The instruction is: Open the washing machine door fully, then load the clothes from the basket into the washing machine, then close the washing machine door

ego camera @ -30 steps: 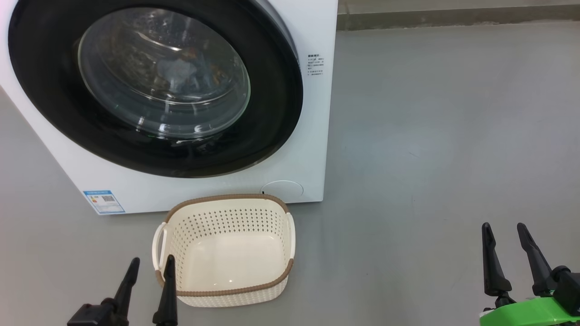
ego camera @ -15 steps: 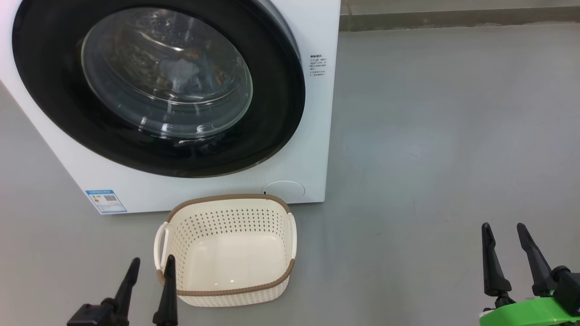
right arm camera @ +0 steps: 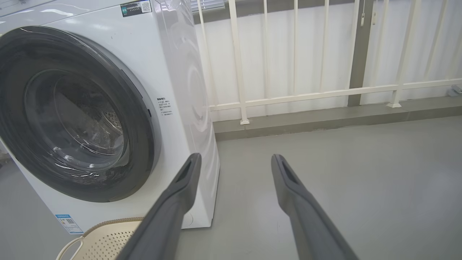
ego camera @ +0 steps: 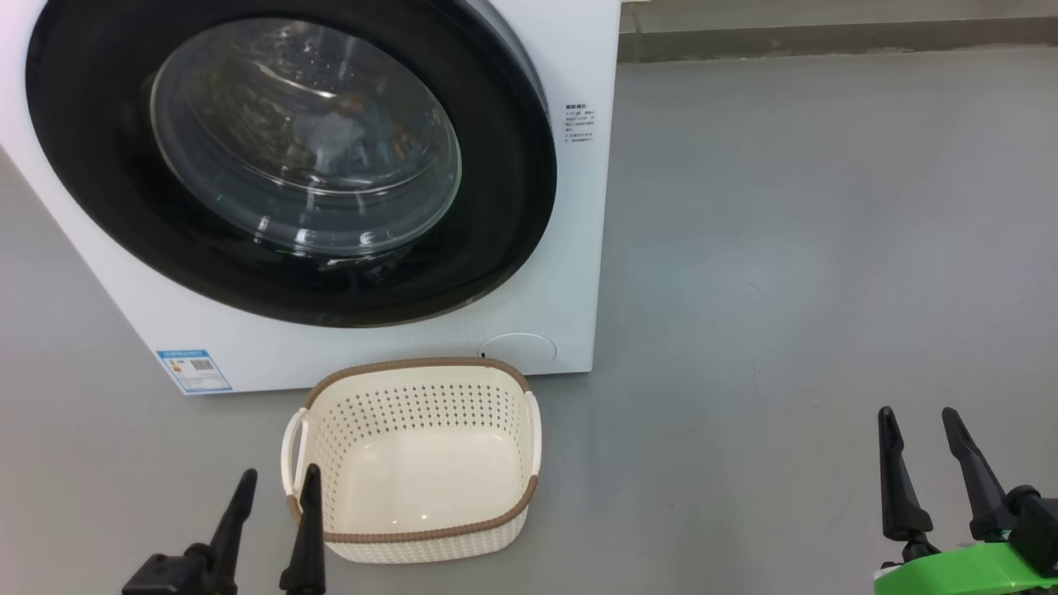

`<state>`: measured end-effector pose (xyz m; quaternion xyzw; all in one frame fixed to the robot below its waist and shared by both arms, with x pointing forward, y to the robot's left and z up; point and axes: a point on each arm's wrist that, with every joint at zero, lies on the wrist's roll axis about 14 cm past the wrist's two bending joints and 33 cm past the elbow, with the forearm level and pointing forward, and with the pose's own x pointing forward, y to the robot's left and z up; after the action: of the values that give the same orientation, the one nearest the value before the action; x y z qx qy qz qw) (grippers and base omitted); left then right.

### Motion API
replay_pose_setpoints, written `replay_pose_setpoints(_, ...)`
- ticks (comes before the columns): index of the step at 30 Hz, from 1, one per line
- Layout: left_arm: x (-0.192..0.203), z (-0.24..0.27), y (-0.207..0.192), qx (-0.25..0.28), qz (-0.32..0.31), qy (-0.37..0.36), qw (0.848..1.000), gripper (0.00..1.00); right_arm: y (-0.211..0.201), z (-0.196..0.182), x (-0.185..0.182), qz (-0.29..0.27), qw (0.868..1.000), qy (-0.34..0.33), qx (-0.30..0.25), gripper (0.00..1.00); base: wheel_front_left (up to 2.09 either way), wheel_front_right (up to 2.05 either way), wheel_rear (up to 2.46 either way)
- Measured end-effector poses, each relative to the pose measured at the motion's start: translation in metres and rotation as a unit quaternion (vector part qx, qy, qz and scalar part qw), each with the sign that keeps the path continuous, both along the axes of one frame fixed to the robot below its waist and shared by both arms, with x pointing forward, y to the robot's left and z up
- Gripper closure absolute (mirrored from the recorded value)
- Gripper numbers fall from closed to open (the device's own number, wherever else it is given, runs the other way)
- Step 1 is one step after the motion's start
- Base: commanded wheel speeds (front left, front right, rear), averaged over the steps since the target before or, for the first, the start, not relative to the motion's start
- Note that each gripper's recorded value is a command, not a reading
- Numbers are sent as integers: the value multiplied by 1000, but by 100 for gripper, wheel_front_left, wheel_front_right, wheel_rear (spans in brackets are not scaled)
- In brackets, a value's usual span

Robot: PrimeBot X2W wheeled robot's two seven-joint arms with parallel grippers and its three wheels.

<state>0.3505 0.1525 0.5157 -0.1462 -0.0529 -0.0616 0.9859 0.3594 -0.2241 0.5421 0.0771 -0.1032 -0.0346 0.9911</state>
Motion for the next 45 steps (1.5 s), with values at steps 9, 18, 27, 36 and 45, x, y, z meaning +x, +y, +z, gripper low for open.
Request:
replay_pose_setpoints(9, 0, 1, -1, -6, -1, -1, 1000, 100, 3, -1, 1, 4, 1000, 2, 0, 100, 0, 0, 0)
replay_pose_setpoints(18, -10, -28, -5, -32, 1, 49, 998, 100, 3, -33, -5, 0, 998, 51, 34, 100, 0, 0, 0)
replay_pose_setpoints(27, -9, -33, -1, -78, 9, 65, 995, 100, 1, -37, -5, -2, 995, 57, 82, 100, 0, 0, 0)
replay_pose_setpoints(36, -8, -37, 3, -122, 15, 80, 989, 100, 0, -43, -5, -3, 989, 64, 135, 100, 0, 0, 0)
replay_pose_setpoints(45, -5, -39, 7, -165, 21, 90, 982, 100, -1, -48, -5, -4, 980, 71, 185, 100, 0, 0, 0)
